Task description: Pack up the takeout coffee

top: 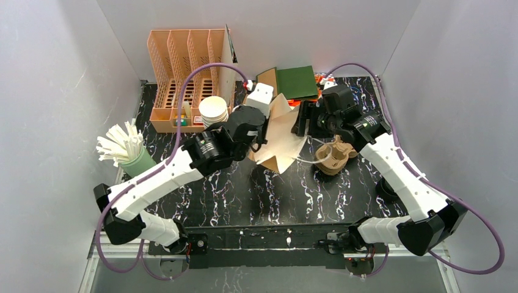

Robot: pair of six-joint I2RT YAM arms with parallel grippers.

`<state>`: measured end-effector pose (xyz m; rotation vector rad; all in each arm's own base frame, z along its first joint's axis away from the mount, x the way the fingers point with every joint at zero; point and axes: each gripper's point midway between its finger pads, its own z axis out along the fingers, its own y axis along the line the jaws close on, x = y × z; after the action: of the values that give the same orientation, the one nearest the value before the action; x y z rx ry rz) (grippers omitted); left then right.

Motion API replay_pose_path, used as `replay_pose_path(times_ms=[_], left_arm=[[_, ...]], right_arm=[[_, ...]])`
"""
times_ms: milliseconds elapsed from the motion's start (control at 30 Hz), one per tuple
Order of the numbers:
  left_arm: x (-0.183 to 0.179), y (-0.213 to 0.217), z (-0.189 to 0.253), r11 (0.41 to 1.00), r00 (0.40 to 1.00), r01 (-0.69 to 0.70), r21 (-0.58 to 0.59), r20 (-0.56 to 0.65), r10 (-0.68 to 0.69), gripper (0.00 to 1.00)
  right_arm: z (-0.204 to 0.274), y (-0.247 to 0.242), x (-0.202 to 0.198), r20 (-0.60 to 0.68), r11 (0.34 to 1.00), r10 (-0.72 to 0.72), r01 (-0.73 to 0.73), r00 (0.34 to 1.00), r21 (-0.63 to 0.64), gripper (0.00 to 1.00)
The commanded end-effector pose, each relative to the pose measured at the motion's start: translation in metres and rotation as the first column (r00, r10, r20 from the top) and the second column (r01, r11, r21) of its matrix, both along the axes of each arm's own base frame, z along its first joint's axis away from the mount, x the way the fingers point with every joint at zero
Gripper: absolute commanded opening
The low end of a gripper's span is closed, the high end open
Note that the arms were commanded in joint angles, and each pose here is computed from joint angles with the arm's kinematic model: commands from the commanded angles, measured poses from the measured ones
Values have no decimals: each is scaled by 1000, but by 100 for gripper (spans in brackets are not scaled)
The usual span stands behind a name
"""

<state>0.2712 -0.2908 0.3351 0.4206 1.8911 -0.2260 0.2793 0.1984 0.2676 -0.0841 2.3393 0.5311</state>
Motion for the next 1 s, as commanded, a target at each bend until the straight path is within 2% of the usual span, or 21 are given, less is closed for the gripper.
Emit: replay_pose_path(times_ms=[0, 133, 200, 300, 433, 733, 967], left_arm=[[-3, -4, 20, 989, 1000, 24, -144, 2, -24, 0], [4, 1, 15, 979, 999, 17, -204, -25, -23, 0], [10, 8, 12, 979, 999, -5, -206, -32, -2, 0], [19, 30, 4, 991, 996, -85, -104, -20, 83, 0], [26, 56, -1, 982, 983, -186, 24, 17, 185, 0], [29, 71, 0, 967, 971, -237, 99, 53, 232, 0], [35, 76, -17, 941, 963, -269, 205, 58, 262, 0]], right_arm=[[2, 28, -9, -8, 984, 157, -155, 988, 89, 77], [-4, 28, -8, -12, 986, 138, -136, 990, 98, 77], [-10, 19, -4, -22, 995, 85, -84, 996, 56, 70], [-19, -2, 4, -25, 999, -12, 11, 1000, -38, 62], [-27, -24, 8, -25, 985, -100, 95, 995, -143, 60], [-36, -49, 12, -11, 950, -184, 175, 983, -258, 55], [-29, -71, 16, 39, 907, -237, 235, 971, -350, 56]])
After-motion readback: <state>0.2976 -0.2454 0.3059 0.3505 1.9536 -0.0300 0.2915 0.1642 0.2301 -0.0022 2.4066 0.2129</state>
